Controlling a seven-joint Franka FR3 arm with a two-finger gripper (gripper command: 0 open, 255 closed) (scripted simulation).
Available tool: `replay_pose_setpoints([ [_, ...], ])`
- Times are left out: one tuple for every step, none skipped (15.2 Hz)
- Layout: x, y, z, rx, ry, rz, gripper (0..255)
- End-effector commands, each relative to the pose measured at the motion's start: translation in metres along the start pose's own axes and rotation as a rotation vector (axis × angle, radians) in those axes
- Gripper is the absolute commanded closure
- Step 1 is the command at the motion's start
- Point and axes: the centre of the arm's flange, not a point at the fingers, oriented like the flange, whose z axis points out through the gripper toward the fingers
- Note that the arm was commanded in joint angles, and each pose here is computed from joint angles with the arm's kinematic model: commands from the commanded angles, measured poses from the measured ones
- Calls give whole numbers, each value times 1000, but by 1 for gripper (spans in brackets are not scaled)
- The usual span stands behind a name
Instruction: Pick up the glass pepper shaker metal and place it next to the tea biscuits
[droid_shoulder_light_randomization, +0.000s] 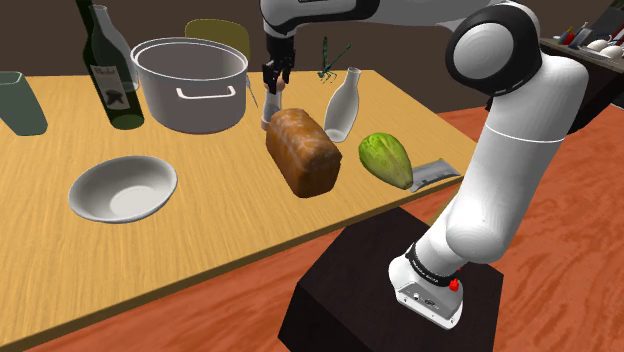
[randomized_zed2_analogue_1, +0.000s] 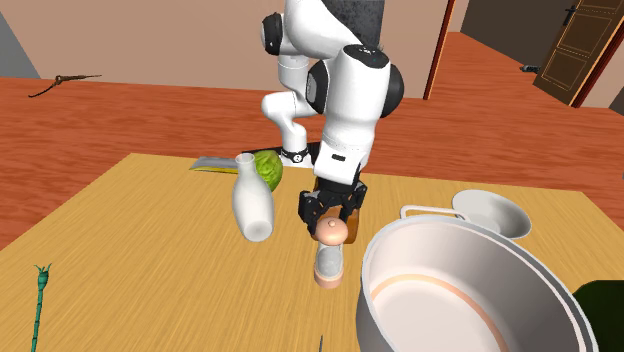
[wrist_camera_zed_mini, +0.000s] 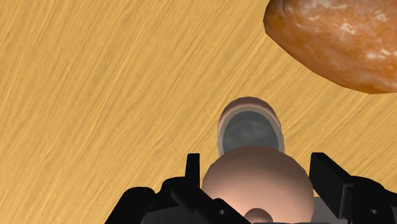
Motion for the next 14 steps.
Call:
replay_pose_setpoints([
  [0,0,0,0,-1,0,255],
  [0,0,1,0,-1,0,255],
  [0,0,1,0,-1,0,255],
  [0,0,0,0,-1,0,255],
  [0,0,-5,0,-1,0,255],
  [0,1,-10,0,-1,0,255],
  [0,2,-15,0,-1,0,255],
  [0,3,-20,0,-1,0,255],
  [0,4,-26,0,-1,0,255],
  [0,4,-31,0,-1,0,255],
  [0,5,-36,0,-1,0,255],
  [0,6,-41,0,-1,0,255],
  [0,7,-47,0,-1,0,255],
  [0,8,-52,0,-1,0,255],
])
